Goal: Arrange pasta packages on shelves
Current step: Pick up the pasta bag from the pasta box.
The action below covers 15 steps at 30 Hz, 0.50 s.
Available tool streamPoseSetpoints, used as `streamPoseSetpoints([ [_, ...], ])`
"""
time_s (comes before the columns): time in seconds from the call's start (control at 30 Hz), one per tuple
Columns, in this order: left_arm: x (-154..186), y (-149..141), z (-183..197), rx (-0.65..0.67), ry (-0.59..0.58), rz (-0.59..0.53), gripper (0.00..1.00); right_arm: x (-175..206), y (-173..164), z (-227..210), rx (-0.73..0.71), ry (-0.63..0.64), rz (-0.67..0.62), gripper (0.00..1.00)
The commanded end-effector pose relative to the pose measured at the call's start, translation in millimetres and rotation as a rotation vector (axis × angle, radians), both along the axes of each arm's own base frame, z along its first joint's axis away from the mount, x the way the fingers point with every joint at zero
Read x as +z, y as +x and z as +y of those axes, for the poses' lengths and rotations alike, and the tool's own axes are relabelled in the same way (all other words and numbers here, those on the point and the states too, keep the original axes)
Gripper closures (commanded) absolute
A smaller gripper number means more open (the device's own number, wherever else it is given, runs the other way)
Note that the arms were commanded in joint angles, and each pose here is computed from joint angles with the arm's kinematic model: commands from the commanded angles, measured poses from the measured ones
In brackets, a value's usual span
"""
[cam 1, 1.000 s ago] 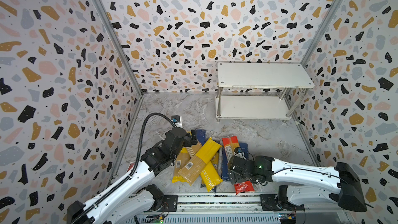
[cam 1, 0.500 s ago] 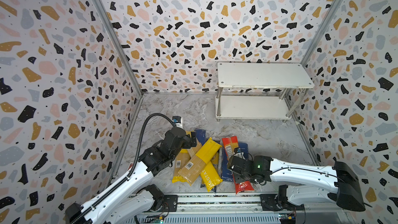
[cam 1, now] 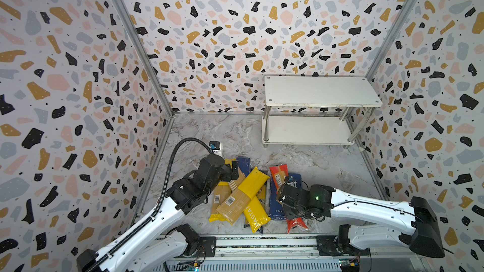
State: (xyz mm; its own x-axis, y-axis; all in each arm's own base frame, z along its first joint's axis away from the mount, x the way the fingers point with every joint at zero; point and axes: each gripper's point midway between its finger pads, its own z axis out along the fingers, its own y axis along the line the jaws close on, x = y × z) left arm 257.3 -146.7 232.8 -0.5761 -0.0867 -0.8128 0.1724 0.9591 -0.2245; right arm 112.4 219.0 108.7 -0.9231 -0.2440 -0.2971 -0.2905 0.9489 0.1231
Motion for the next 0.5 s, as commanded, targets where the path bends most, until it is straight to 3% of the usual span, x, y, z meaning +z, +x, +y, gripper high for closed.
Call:
streamPoseSetpoints([
  [0.0, 21, -2, -3, -0.024, -0.022, -0.042, 0.01, 46, 14, 11, 0.006, 0.127, -0.085, 0.77],
  [0.23, 18, 1, -6, -0.028, -0.012, -0.027, 0.01, 87, 31, 15, -0.008, 0.266, -0.157, 0.79],
  [0.47, 22, 3, -5, -0.021, -0.002, -0.03, 0.01, 106, 37, 16, 0.0, 0.328, -0.199, 0.82],
])
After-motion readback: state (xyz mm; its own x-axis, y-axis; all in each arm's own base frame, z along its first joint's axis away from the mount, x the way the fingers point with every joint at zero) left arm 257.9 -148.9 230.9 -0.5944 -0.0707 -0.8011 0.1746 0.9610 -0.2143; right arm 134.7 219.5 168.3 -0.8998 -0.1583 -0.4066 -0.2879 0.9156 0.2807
